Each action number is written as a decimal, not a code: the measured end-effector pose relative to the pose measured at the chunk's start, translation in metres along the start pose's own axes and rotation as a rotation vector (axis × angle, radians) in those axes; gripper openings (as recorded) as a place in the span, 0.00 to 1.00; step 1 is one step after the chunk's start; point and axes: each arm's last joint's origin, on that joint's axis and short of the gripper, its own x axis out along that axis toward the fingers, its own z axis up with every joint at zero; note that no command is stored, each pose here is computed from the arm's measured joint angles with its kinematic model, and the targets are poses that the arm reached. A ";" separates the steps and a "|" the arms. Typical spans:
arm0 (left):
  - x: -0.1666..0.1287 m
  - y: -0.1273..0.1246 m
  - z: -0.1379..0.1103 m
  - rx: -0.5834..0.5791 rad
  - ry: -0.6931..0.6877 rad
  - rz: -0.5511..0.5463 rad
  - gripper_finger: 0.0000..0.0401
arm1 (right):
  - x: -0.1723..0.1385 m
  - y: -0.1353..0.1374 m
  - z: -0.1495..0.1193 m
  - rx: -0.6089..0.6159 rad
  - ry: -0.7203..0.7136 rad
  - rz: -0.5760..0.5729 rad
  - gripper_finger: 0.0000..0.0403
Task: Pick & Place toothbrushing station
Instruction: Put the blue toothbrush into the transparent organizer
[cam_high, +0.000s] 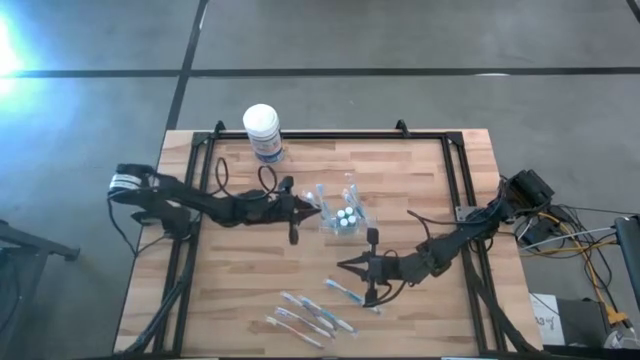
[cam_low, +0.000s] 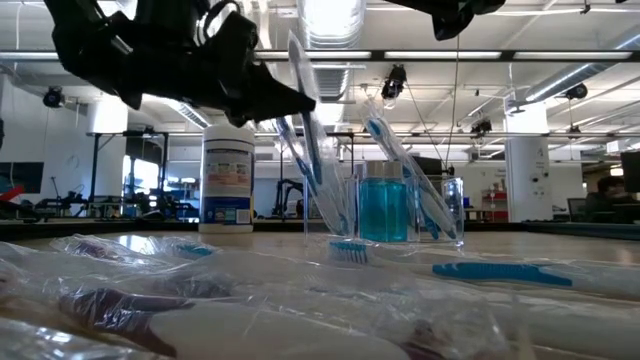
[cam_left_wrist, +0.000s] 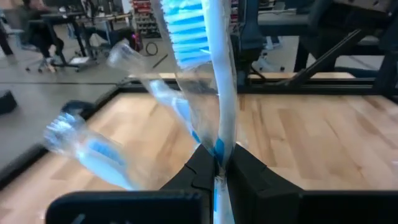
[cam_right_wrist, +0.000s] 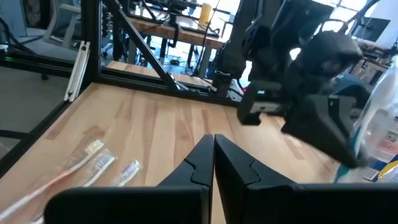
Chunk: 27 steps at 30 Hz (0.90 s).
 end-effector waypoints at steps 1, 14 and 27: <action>0.002 -0.001 -0.003 -0.011 -0.002 -0.005 0.05 | 0.000 0.000 0.000 0.000 0.000 0.000 0.02; 0.016 -0.006 -0.041 -0.153 0.025 0.118 0.05 | 0.000 0.000 0.002 0.011 -0.014 -0.002 0.02; 0.024 -0.016 -0.057 -0.071 0.056 0.090 0.05 | 0.000 0.000 0.002 0.011 -0.015 -0.003 0.02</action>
